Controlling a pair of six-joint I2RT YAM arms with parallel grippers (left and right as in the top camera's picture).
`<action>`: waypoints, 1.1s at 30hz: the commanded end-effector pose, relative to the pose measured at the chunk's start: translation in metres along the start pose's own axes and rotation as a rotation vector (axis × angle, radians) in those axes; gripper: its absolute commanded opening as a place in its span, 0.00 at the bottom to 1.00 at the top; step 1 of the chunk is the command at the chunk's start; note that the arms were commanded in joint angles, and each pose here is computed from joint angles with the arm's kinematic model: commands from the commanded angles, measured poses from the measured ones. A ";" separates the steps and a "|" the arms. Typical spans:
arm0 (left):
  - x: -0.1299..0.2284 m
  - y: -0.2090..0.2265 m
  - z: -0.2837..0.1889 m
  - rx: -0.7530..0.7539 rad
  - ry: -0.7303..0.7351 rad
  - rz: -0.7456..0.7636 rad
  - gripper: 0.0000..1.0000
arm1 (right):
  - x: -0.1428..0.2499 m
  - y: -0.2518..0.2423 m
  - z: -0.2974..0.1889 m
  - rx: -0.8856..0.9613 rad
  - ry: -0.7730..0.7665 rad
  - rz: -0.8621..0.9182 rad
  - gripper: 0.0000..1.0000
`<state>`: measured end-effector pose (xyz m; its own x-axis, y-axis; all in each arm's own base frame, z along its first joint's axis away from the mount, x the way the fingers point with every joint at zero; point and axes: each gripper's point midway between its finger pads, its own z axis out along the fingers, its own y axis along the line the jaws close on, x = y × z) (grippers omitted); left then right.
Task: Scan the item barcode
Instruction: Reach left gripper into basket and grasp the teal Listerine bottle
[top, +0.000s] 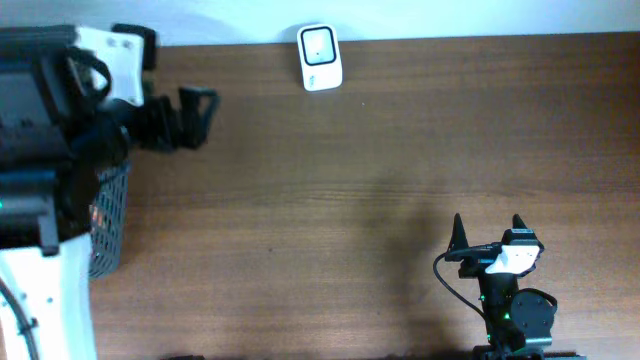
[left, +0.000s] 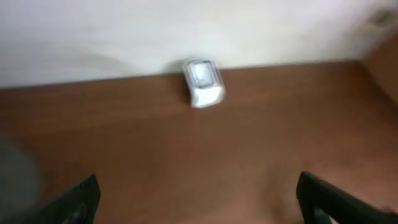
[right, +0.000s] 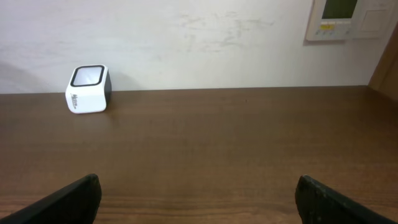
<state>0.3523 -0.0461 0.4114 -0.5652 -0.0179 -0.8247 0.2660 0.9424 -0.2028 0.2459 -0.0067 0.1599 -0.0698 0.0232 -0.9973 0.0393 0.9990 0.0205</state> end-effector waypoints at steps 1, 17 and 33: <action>-0.022 0.114 -0.039 -0.519 -0.016 -0.163 0.99 | 0.004 -0.001 0.000 0.003 0.006 0.004 0.98; 0.151 0.304 0.031 -0.582 0.545 -0.715 0.91 | 0.004 -0.001 0.000 0.002 0.006 0.004 0.98; 0.191 0.275 0.061 -0.520 0.798 -0.687 0.75 | 0.004 -0.001 0.000 0.003 0.006 0.004 0.98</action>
<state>0.3660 0.1998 0.1699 -0.8294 -0.5555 -0.0603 -0.5519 0.8313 -0.0666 0.2459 -0.0066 0.1599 -0.0698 0.0229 -0.9973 0.0389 0.9990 0.0202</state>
